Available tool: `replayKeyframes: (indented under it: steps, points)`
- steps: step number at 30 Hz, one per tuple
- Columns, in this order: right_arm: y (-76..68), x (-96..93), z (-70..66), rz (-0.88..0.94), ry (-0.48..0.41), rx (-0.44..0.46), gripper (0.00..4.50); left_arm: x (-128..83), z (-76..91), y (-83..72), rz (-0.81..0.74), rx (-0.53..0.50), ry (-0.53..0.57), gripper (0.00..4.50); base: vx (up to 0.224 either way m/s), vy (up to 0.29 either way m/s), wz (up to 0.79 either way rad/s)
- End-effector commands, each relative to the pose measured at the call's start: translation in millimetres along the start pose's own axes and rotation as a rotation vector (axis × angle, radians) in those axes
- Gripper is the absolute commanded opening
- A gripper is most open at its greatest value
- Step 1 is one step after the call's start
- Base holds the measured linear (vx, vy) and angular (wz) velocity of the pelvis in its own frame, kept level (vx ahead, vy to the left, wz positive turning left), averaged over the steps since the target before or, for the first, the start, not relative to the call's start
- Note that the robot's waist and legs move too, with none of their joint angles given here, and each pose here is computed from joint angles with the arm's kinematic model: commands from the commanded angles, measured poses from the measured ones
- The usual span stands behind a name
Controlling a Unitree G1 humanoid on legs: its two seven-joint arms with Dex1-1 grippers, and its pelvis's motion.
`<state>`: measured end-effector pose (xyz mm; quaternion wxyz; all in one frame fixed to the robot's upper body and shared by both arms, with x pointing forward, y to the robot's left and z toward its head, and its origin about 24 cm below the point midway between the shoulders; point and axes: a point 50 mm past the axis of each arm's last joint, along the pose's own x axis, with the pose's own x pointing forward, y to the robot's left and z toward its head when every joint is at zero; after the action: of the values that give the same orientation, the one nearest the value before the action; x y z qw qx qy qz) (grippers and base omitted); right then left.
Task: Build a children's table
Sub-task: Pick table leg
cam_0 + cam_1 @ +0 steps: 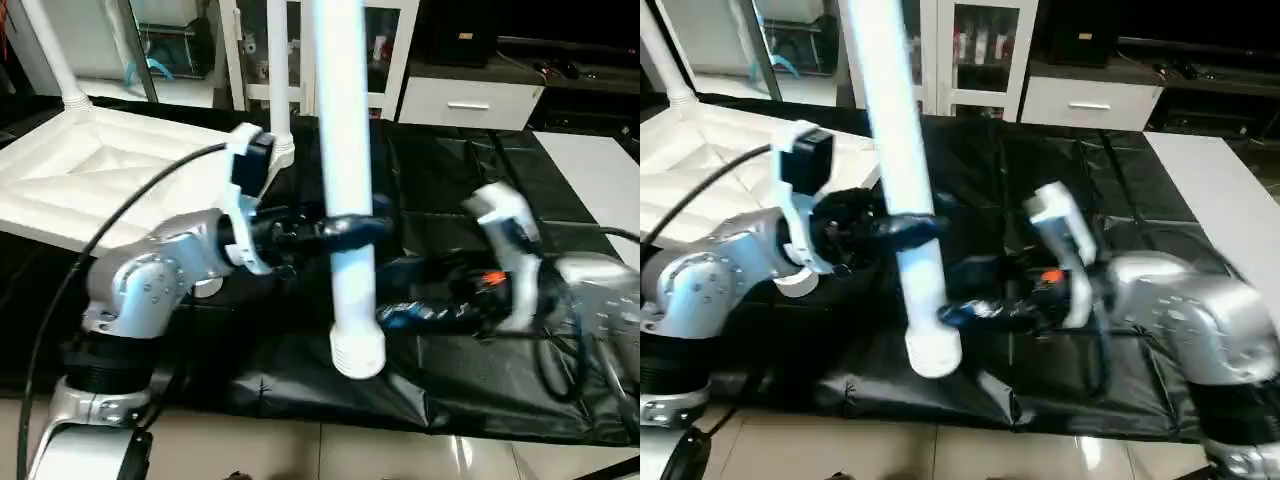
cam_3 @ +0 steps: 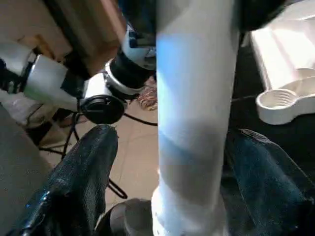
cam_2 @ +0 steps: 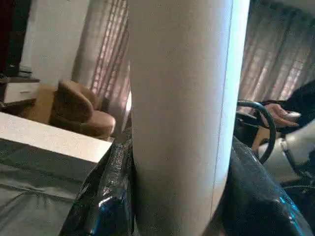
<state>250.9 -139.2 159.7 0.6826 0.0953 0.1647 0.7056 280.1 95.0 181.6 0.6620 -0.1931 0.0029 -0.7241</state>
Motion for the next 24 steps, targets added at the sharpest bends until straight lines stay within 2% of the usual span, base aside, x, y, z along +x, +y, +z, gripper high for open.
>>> replayKeyframes:
  steps: [1, 7, 8, 11, 14, 16, 24]
  points:
    - [-6.0, 6.4, 0.8, 0.014, 0.033, -0.017, 3.71, 6.6, 6.3, -2.1, -0.051, 0.036, 0.022, 1.86, 0.000, 0.000, 0.00]
    - [-10.9, 10.0, 3.8, 0.042, 0.037, -0.015, 3.71, 9.4, 8.7, -3.7, -0.089, 0.043, 0.034, 1.86, 0.000, 0.000, 0.00]
    - [-10.7, 10.2, 4.1, 0.049, 0.037, -0.014, 3.45, 9.2, 8.9, -3.9, -0.092, 0.043, 0.036, 1.86, 0.000, 0.000, 0.00]
    - [-10.5, 10.3, 4.1, 0.086, 0.047, -0.001, 3.35, 8.7, 9.1, -4.0, -0.103, 0.042, 0.040, 1.86, 0.000, 0.000, 0.00]
    - [-10.9, 10.6, 3.6, 0.100, 0.054, 0.006, 3.00, 8.4, 9.1, -3.3, -0.106, 0.042, 0.039, 1.86, 0.000, 0.000, 0.00]
    - [-10.8, 10.7, 3.5, 0.104, 0.055, 0.009, 2.94, 8.3, 9.1, -3.1, -0.107, 0.042, 0.039, 1.86, 0.000, 0.000, 0.00]
    - [-9.6, 13.7, 2.0, 0.125, 0.052, 0.024, 2.25, 8.1, 8.6, -2.5, -0.108, 0.040, 0.030, 1.86, 0.000, 0.000, 0.00]
